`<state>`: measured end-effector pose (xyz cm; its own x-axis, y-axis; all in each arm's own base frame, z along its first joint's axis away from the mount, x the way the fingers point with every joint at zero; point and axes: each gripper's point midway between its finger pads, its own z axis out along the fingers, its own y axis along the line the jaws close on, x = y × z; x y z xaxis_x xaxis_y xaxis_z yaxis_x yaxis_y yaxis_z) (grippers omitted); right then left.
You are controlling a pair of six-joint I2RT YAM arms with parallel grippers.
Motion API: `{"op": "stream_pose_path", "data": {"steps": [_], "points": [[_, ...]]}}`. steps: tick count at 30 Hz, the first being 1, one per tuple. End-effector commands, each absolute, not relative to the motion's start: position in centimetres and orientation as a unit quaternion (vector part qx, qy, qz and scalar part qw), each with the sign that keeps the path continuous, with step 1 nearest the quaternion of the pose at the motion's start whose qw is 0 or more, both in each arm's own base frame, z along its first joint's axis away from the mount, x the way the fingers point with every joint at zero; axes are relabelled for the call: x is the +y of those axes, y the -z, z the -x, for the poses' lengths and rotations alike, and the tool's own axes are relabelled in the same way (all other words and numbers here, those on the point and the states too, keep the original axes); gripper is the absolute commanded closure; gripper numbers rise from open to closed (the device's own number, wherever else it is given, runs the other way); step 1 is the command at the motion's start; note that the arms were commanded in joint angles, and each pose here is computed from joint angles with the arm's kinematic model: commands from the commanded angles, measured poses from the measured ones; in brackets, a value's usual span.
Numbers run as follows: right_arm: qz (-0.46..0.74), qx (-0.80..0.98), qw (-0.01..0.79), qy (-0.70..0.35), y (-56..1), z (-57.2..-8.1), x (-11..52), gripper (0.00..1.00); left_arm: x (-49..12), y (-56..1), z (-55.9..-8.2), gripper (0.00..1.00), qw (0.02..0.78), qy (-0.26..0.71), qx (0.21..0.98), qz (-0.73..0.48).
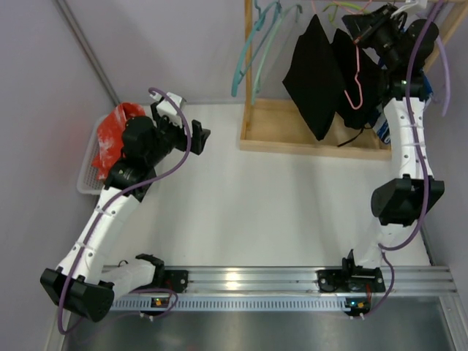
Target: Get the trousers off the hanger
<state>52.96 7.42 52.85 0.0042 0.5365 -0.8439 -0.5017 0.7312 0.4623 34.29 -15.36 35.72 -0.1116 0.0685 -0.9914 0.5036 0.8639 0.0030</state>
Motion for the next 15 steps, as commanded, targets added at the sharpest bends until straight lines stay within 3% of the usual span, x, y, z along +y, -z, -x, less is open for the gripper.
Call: {"op": "stream_pose_path", "data": {"steps": [1, 15], "points": [[0.034, 0.503, 0.782, -0.367, -62.0, -46.9, 8.2, 1.0, -15.4, -39.8, -34.1, 0.02, 0.68, 0.176, 0.685, -0.193], [0.02, 0.543, 0.734, -0.407, -59.5, -41.9, 9.4, 1.0, -15.9, -40.6, -32.5, 0.01, 0.699, 0.185, 0.653, -0.223]]}}
